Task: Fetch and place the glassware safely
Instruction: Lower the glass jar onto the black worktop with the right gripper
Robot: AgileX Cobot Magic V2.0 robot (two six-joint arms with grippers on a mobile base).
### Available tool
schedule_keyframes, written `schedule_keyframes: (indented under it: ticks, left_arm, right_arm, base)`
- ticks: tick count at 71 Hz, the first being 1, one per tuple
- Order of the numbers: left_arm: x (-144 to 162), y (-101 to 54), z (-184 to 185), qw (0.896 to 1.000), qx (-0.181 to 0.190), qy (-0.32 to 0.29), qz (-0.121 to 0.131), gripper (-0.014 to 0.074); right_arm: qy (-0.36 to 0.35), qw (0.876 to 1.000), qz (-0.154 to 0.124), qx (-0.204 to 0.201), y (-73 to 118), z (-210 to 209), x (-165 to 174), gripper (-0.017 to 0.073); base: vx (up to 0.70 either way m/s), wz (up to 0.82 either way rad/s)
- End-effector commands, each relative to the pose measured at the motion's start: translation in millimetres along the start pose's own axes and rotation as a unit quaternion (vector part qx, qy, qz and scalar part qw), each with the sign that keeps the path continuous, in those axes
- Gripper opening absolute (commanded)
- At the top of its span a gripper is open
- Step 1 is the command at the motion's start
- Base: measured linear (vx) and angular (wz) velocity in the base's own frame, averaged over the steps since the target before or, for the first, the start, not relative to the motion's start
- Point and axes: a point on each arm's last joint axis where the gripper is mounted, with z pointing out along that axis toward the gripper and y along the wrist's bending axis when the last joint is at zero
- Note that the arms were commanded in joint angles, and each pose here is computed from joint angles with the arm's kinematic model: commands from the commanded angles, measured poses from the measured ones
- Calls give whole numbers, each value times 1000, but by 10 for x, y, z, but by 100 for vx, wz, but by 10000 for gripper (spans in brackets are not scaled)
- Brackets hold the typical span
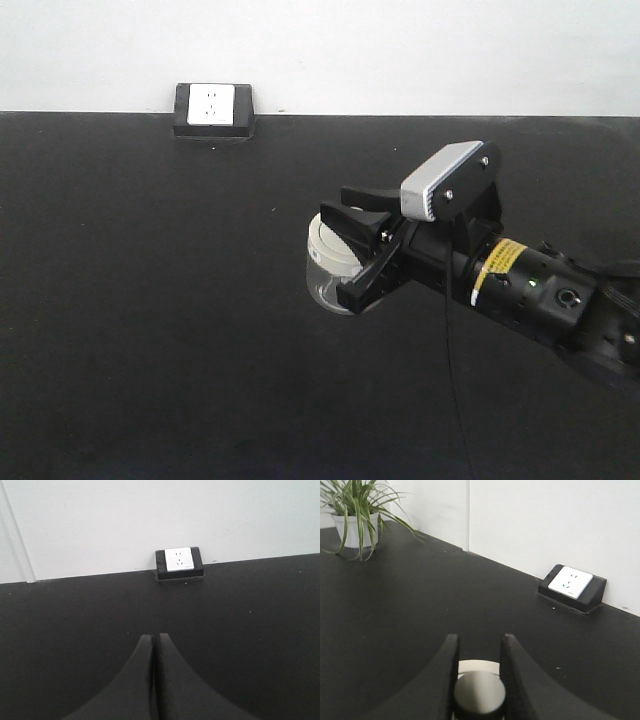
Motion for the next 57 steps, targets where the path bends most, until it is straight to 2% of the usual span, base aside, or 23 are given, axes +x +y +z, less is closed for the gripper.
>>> schedule_keyframes:
  ticks: [1, 8, 28, 40, 45, 51, 57]
  left_arm:
    - [-136, 4, -5, 999, 0, -42, -6, -7]
    - [-136, 4, -5, 999, 0, -42, -6, -7]
    - [-136, 4, -5, 999, 0, -42, -6, -7]
    - [-136, 4, -5, 999, 0, -42, -6, -7]
    - [-136, 4, -5, 999, 0, -42, -6, -7]
    - [-136, 4, -5, 999, 0, -42, -6, -7]
    - [-136, 4, -5, 999, 0, -42, -6, -7]
  right_arm:
    - [-93, 995, 11, -28, -80, 39, -237, -1]
    - [-94, 995, 18, -41, -209, 103, -121, -1]
    - [-72, 995, -11, -70, -528, 303, 224, -1]
    - [-75, 994, -53, -65, -645, 437, 359, -1]
    - [-74, 993, -62, -62, -678, 493, 438, -1]
    - [-83, 993, -61, -58, -717, 551, 514, -1]
    - [-91, 993, -44, -51, -759, 608, 607, -1]
  base:
    - [0, 0]
    - [0, 0]
    - [0, 0]
    - [0, 0]
    - [0, 0]
    - [0, 0]
    - [0, 0]
